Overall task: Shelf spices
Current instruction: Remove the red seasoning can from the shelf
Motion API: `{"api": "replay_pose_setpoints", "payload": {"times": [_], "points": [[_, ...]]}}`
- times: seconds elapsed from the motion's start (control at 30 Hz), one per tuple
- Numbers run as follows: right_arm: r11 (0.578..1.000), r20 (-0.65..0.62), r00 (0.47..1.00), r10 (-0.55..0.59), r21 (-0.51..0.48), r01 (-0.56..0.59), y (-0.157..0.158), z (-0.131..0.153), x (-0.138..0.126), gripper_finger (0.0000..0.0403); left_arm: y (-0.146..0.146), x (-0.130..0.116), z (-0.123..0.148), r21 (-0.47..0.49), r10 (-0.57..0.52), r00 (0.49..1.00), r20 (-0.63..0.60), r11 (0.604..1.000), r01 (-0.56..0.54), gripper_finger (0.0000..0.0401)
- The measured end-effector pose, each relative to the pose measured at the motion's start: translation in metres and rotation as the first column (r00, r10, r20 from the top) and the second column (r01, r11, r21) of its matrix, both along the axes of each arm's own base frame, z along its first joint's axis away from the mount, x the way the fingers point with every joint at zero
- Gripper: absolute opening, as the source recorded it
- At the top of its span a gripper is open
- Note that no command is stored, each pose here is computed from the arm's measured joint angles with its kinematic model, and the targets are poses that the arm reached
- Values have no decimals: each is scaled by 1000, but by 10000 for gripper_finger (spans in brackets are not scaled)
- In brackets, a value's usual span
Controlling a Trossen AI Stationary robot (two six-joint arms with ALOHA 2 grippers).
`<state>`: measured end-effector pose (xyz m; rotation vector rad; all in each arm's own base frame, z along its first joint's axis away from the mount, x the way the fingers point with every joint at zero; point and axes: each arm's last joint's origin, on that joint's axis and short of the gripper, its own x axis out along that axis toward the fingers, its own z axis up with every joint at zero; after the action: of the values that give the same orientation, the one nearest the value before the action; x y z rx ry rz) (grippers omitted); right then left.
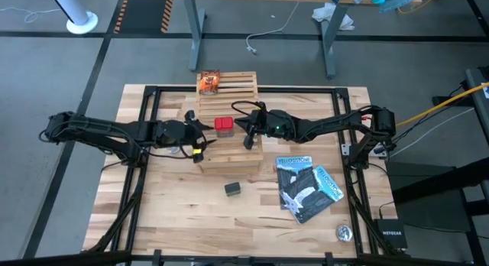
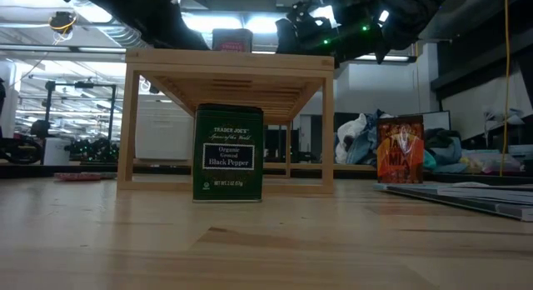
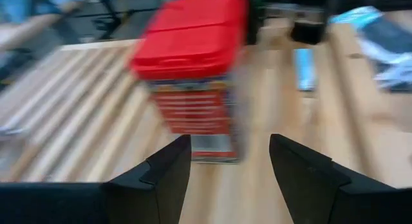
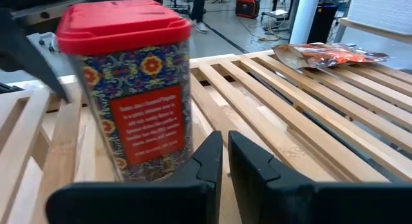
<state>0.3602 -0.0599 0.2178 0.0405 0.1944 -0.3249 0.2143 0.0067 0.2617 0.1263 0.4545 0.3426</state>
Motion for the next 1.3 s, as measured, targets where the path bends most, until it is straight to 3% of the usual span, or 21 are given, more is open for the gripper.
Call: {"api": "replay_pose_setpoints", "payload": {"times": [0.13,0.3,0.5,0.93,1.3], "points": [[1000,0,1000,-3,-1,3,0,0,0,33,6,-1,0,38,71,997,-4,997,-70,203],[1000,0,1000,5,1,-5,0,0,0,33,14,-1,0,2,96,995,5,995,-96,203],[1000,0,1000,5,1,-5,0,0,0,33,20,-1,0,-63,24,1000,10,998,-24,203],[998,3,998,55,11,-55,2,0,0,33,20,0,0,14,-18,1000,-14,1000,18,203],[998,19,998,68,10,-68,2,1,1,33,32,1,5,-28,-84,995,47,996,85,203]]}}
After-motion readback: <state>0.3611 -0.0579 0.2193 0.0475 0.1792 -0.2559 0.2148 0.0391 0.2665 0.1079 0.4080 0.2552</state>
